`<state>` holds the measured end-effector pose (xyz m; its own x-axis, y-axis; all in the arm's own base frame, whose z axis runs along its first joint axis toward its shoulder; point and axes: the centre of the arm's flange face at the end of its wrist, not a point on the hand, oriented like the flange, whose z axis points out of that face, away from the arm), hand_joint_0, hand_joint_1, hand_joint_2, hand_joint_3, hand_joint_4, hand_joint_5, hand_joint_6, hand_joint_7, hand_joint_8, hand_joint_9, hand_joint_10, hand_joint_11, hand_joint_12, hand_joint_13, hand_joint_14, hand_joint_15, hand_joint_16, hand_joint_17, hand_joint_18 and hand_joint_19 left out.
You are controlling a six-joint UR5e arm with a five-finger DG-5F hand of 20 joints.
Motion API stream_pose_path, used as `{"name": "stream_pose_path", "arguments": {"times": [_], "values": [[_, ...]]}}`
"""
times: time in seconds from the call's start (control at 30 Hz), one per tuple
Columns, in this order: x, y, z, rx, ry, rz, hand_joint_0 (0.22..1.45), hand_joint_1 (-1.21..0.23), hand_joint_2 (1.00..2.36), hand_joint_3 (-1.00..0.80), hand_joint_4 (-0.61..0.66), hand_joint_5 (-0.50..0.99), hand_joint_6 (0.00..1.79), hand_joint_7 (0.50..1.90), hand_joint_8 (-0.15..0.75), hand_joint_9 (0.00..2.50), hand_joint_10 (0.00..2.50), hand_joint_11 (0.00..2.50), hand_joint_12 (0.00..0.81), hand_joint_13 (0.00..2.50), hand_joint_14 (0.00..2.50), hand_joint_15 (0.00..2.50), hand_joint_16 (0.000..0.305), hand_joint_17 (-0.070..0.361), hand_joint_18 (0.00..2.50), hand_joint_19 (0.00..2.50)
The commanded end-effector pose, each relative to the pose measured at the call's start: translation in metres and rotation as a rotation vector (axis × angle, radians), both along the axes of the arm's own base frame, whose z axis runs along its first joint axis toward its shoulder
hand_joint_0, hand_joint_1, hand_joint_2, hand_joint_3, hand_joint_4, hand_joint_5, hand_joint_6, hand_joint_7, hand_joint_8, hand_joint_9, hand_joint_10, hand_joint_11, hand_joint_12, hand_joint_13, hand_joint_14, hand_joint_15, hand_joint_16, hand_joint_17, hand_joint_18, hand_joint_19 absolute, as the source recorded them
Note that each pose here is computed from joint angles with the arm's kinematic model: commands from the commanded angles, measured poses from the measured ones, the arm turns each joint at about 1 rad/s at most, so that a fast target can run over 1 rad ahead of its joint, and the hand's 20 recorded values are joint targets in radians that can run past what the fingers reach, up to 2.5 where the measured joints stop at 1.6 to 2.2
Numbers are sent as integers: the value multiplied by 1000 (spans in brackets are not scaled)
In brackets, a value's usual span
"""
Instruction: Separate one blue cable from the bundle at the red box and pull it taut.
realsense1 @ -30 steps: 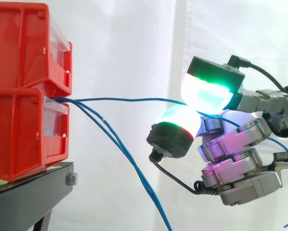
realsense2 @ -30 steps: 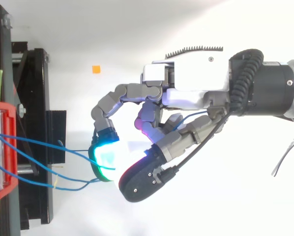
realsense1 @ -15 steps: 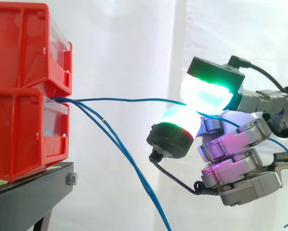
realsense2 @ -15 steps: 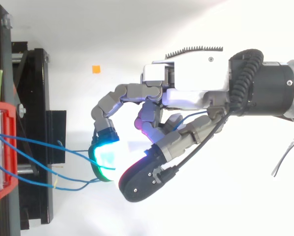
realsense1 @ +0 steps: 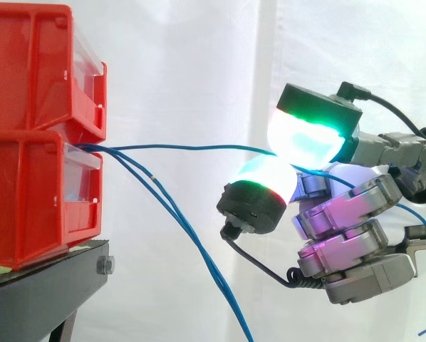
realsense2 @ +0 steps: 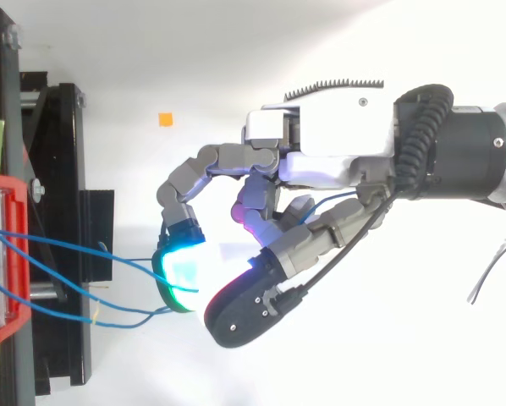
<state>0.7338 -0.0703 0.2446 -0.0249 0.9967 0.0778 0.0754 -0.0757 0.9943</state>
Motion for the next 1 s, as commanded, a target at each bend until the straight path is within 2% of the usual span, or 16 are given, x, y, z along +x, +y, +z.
{"name": "stream_pose_path", "arguments": {"times": [0.0,0.97], "values": [[0,0,0,0,0,0,644,-744,1018,-63,-7,-138,897,1273,319,1434,829,1873,406,912,2120,1558,42,94,1369,1805],[0,1,0,0,0,1,642,-745,1017,-61,-7,-138,898,1255,322,1431,728,1896,409,915,2043,1531,43,97,1347,1773]]}}
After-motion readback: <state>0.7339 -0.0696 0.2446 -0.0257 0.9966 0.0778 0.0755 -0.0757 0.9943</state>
